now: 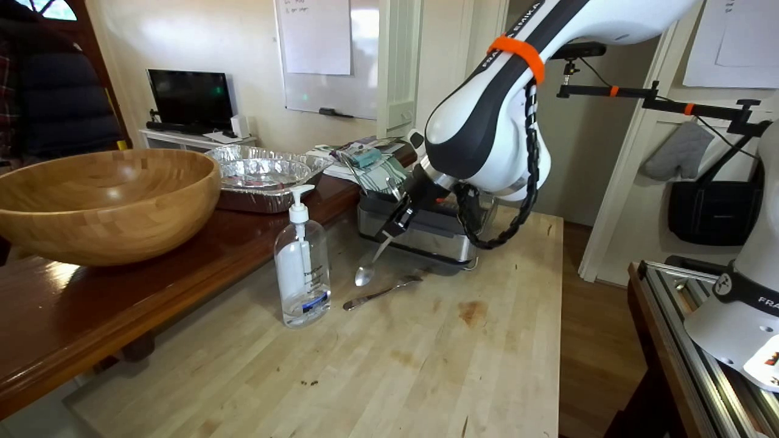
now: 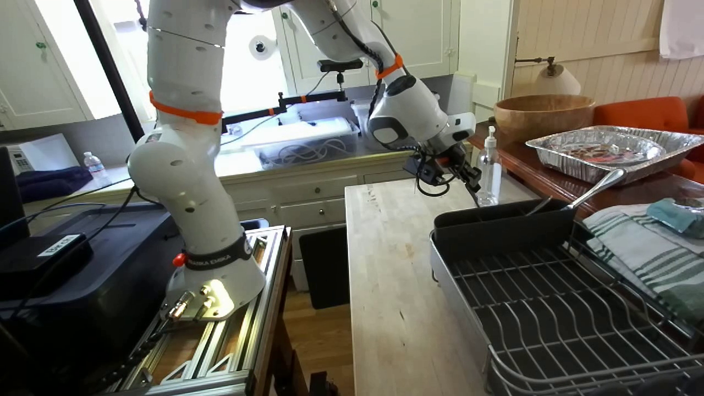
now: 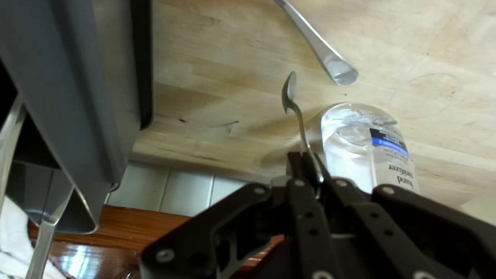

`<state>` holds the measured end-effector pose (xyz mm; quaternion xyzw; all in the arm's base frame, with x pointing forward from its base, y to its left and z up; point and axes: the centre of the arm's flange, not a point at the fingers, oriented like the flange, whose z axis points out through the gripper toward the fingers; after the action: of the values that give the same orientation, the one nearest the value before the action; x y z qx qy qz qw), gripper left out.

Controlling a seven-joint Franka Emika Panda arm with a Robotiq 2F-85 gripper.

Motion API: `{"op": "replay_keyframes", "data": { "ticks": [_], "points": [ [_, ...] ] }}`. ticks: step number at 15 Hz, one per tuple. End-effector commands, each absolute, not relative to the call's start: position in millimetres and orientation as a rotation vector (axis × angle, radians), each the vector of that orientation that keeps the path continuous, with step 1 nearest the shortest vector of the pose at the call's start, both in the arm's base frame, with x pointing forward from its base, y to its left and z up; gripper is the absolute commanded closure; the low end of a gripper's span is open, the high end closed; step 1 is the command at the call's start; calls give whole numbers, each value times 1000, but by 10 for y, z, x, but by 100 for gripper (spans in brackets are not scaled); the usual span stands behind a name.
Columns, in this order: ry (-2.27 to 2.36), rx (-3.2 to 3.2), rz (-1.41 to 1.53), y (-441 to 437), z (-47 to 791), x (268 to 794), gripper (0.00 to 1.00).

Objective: Move the spoon to the countertop

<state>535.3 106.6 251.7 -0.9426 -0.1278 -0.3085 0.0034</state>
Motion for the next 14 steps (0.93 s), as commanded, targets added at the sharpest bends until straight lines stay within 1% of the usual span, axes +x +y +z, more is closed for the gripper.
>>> {"op": "replay_keyframes", "data": {
  "ticks": [1,7,14],
  "points": [
    [-441,-2964,-963,1020,2188,5344,99],
    [-448,-2975,-953,1029,2100,5308,99],
    [-425,-2987,-828,1009,2107,5238,99]
  ]
}}
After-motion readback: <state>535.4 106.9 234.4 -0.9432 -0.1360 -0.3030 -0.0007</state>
